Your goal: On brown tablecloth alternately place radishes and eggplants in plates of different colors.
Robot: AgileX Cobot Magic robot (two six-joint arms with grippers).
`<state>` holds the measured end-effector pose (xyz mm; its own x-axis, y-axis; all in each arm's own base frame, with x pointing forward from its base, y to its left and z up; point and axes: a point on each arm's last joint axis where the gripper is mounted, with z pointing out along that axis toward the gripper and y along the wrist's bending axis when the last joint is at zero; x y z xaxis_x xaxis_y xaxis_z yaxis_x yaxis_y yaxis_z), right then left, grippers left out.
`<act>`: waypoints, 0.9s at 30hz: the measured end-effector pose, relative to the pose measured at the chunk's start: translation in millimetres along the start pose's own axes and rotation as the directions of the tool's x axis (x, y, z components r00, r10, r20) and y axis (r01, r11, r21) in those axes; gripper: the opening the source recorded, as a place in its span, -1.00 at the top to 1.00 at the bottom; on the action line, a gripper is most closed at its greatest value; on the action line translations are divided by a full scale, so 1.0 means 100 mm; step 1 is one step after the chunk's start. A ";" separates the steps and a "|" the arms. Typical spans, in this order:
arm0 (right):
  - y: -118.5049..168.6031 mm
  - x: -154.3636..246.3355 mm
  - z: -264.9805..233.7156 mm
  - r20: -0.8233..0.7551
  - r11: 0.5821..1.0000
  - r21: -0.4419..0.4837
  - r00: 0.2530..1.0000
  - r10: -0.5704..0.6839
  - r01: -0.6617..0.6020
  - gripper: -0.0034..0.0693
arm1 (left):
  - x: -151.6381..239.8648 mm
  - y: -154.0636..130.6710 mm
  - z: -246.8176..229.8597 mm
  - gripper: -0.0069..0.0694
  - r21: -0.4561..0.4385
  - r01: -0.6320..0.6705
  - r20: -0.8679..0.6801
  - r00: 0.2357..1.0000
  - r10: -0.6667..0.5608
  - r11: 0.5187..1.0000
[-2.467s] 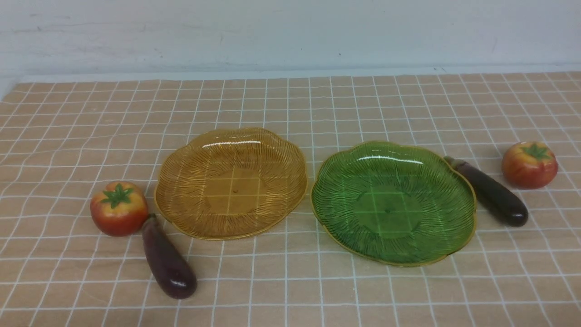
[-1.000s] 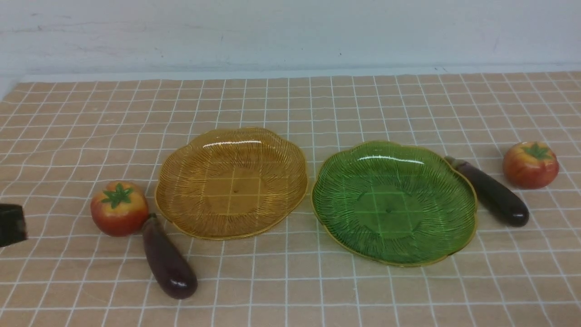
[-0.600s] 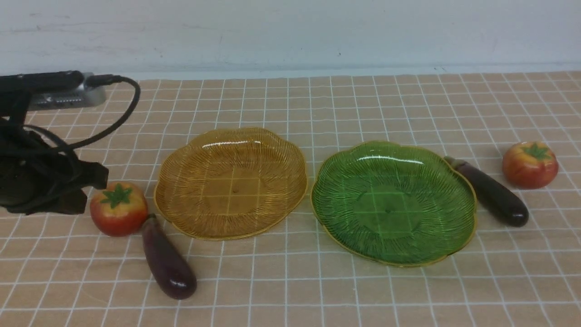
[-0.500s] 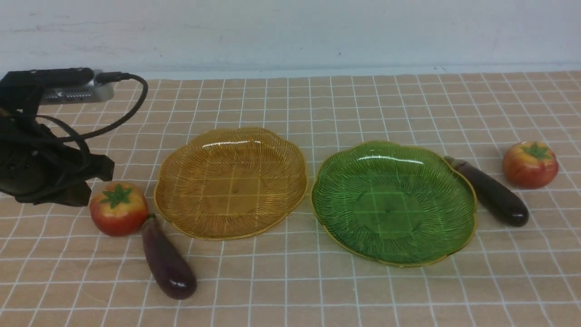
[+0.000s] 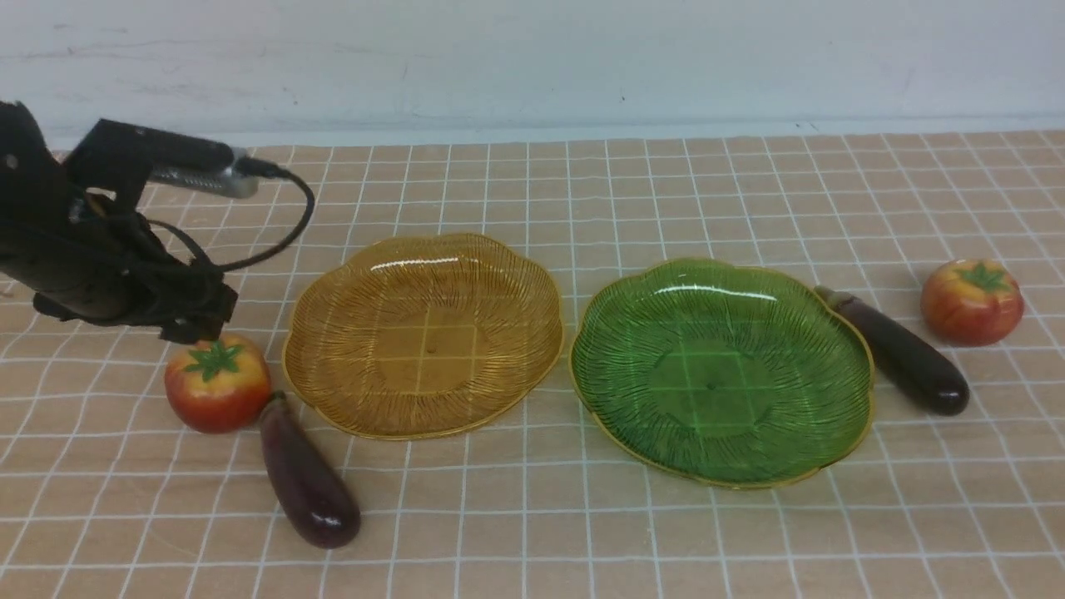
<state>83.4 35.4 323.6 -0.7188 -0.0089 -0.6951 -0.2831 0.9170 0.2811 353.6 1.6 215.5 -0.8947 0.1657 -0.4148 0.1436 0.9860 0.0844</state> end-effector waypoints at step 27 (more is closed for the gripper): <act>0.01 -0.01 0.00 0.009 1.000 -0.013 1.000 0.008 -0.008 0.95 | -0.23 0.08 -0.19 -0.25 -0.039 0.089 -0.021 0.996 -0.090 0.995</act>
<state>83.6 36.5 324.5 -0.7156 0.0019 -0.6985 -0.2857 0.9117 0.2952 367.4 5.1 243.3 -0.9128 0.0759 -0.4013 0.0466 0.9955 0.0824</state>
